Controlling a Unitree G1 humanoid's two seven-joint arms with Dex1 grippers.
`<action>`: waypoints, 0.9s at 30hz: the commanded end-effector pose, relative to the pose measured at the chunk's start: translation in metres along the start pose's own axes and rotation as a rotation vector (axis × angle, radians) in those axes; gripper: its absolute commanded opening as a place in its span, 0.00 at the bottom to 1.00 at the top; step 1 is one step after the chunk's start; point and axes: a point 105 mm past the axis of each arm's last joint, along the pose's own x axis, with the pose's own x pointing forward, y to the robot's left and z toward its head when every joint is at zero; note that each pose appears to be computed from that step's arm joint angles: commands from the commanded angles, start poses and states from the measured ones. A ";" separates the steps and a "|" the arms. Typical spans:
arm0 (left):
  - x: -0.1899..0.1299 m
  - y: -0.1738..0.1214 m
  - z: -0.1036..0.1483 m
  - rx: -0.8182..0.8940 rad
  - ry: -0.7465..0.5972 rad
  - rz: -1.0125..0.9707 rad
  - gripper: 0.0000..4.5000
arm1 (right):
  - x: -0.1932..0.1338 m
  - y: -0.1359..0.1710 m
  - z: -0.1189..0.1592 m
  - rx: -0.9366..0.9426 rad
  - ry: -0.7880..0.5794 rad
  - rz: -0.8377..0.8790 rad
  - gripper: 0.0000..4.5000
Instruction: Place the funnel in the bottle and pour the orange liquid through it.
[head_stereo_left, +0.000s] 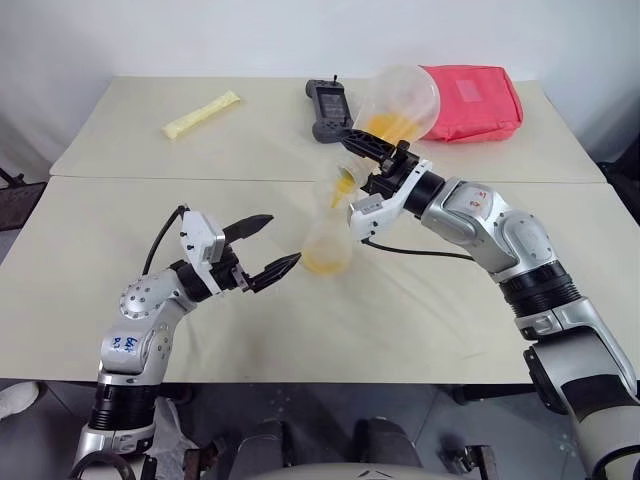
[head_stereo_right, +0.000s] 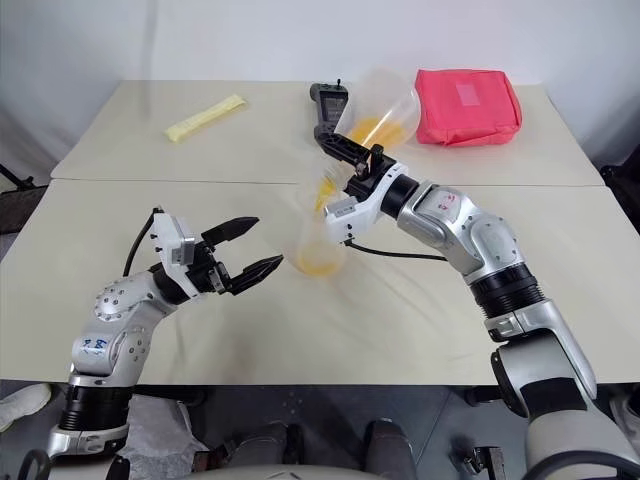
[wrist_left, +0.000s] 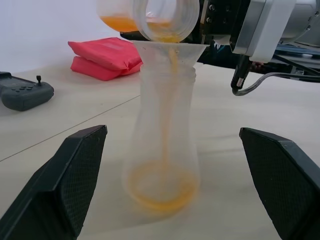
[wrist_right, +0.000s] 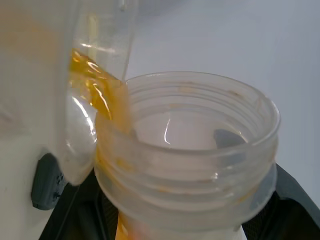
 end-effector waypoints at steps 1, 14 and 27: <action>0.004 -0.002 0.013 0.049 -0.042 -0.010 1.00 | 0.000 -0.026 -0.008 -0.049 0.009 -0.078 0.56; 0.006 -0.002 0.014 0.049 -0.047 -0.009 1.00 | 0.001 -0.029 -0.008 -0.067 0.011 -0.085 0.56; 0.008 -0.002 0.014 0.047 -0.051 -0.007 1.00 | 0.001 -0.030 -0.009 -0.077 0.007 -0.086 0.56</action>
